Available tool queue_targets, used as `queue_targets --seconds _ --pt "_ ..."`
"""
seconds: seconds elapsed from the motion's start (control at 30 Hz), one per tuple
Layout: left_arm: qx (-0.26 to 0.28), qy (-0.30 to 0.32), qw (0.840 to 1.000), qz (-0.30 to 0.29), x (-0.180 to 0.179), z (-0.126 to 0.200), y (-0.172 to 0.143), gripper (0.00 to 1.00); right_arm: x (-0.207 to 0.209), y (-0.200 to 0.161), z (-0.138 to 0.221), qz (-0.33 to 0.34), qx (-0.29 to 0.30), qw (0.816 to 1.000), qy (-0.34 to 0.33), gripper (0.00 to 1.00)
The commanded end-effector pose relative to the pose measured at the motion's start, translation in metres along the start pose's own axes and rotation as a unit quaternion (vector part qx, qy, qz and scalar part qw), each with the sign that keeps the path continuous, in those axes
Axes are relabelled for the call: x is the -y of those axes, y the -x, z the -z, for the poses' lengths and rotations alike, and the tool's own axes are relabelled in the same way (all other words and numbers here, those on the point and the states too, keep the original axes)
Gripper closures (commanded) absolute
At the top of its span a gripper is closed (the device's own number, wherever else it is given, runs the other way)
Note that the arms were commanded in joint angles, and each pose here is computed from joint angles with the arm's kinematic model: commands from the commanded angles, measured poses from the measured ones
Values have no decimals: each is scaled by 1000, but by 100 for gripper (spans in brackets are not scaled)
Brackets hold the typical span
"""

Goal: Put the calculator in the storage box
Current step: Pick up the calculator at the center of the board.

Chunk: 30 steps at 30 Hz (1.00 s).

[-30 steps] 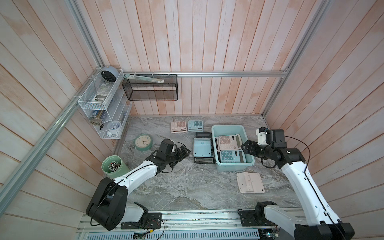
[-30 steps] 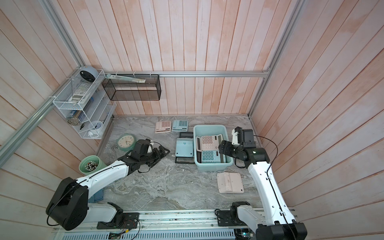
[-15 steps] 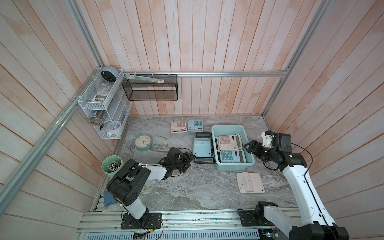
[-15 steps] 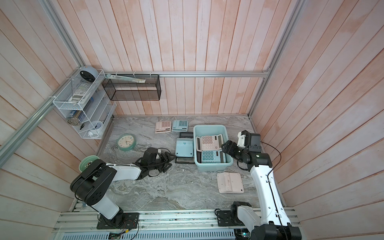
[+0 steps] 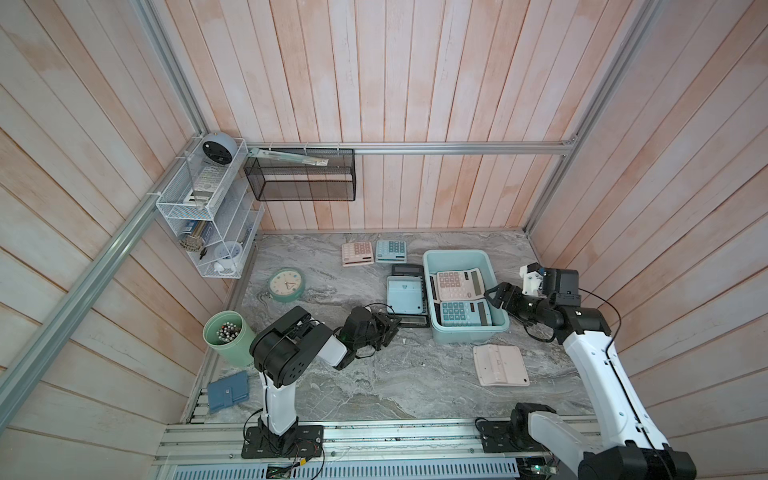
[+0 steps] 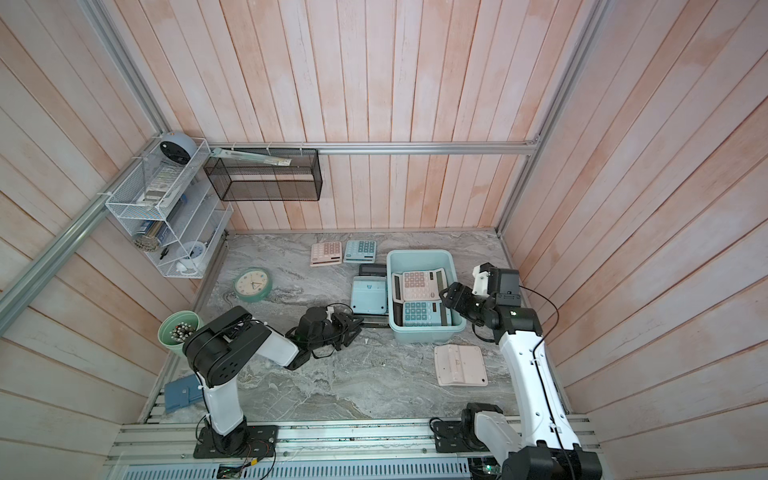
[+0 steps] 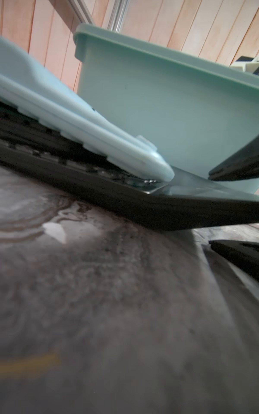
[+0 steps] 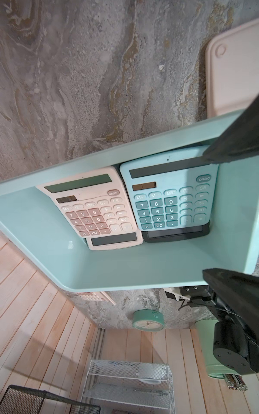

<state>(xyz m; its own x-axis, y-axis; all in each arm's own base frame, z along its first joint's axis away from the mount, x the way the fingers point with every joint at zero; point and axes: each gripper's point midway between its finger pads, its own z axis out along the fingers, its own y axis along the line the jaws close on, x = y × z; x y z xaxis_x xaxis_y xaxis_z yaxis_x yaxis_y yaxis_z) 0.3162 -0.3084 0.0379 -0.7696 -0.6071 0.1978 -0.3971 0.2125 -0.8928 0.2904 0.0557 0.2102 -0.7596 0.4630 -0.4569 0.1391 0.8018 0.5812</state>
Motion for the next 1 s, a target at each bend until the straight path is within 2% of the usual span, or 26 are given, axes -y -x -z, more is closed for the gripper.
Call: queue_targets --seconds 0.0,0.23,0.43,0.6,0.83,0.97 --pt "20 -7 1000 9 -2 4 6 73 -5 1 4 -2 8 1000 14 20" --pt "54 23 998 2 -10 21 17 100 -8 -1 4 -1 5 1000 25 20" --pt "83 48 995 -8 -15 44 29 100 -12 -2 4 0 2 999 37 20" --pt "116 93 988 -29 -19 77 42 100 -14 -2 4 0 0 999 44 20" --pt "193 171 962 -93 -6 146 55 100 -20 -4 1 -4 -7 998 67 20" --pt "214 211 944 -139 8 178 58 100 -26 -4 -1 -7 -10 996 86 20"
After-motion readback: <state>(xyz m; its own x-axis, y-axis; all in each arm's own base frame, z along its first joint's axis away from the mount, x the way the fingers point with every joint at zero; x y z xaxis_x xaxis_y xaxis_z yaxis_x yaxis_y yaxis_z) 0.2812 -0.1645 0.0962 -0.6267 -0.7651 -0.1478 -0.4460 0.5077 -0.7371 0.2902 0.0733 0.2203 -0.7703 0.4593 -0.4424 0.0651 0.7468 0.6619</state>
